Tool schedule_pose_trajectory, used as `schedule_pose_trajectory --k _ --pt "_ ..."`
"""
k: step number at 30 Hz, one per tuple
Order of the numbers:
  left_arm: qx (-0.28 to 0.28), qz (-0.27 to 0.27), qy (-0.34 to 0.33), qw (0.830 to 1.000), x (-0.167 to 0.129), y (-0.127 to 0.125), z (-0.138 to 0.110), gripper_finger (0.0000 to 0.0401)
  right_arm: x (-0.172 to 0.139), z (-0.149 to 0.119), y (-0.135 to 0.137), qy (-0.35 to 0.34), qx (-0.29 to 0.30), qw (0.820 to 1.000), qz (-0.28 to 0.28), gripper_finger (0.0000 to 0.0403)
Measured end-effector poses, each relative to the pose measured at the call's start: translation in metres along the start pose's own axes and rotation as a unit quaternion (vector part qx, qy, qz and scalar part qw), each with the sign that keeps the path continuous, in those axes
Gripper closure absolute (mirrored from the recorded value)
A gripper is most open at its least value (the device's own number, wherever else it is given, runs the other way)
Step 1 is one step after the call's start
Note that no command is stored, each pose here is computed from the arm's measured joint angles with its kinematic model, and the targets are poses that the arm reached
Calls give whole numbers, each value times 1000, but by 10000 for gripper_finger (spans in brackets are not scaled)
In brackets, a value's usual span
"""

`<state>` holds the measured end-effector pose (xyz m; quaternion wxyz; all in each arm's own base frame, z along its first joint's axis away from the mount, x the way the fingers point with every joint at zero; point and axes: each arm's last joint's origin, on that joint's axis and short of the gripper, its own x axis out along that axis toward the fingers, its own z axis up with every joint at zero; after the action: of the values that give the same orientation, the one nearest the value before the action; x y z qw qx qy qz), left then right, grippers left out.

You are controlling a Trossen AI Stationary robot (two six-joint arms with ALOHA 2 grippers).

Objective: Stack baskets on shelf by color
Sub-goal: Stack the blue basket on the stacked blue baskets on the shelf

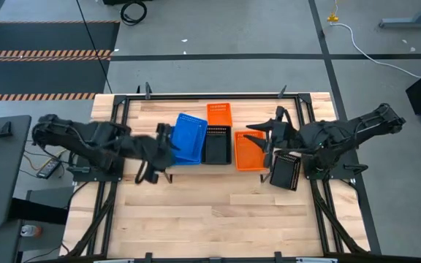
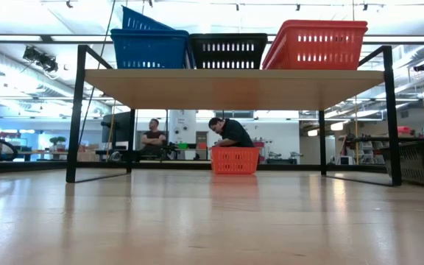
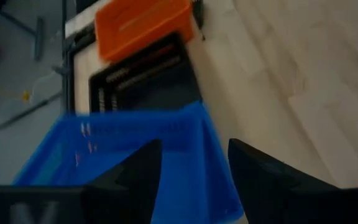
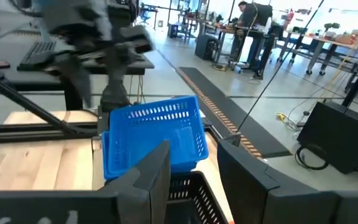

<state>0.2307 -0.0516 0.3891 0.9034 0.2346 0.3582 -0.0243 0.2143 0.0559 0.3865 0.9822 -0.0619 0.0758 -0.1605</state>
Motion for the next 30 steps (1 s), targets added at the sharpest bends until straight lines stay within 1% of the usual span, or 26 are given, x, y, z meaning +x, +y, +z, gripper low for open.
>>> schedule_pose_trajectory --k 1,3,6,7,9,12,17,20,25,27,30 --pt "11 3 0 1000 1 -5 6 209 -1 0 -1 1 -1 1000 0 264" --pt "39 10 23 999 5 -16 14 210 -1 -3 0 13 -9 1000 1 264" --pt "75 48 65 994 16 -29 27 210 2 -11 2 35 -7 999 0 264" --pt "85 59 83 991 19 -33 30 209 4 -17 3 43 -8 999 -2 264" --pt "95 63 105 988 24 -35 36 208 8 -24 4 56 -18 998 -11 264" --pt "75 60 142 985 30 -32 44 208 4 -24 -2 57 -5 998 -36 264" --pt "31 19 194 980 39 -25 50 207 1 -22 -4 51 7 998 -39 264" --pt "35 12 226 973 48 -26 48 208 1 -22 -4 52 7 998 -36 264" --pt "34 15 287 957 64 -24 40 209 0 -22 -3 52 7 998 -35 264" --pt "35 28 305 951 71 -22 38 209 0 -22 -3 52 10 998 -32 264" --pt "34 52 313 948 78 -19 37 209 0 -22 -2 55 10 998 -24 264"
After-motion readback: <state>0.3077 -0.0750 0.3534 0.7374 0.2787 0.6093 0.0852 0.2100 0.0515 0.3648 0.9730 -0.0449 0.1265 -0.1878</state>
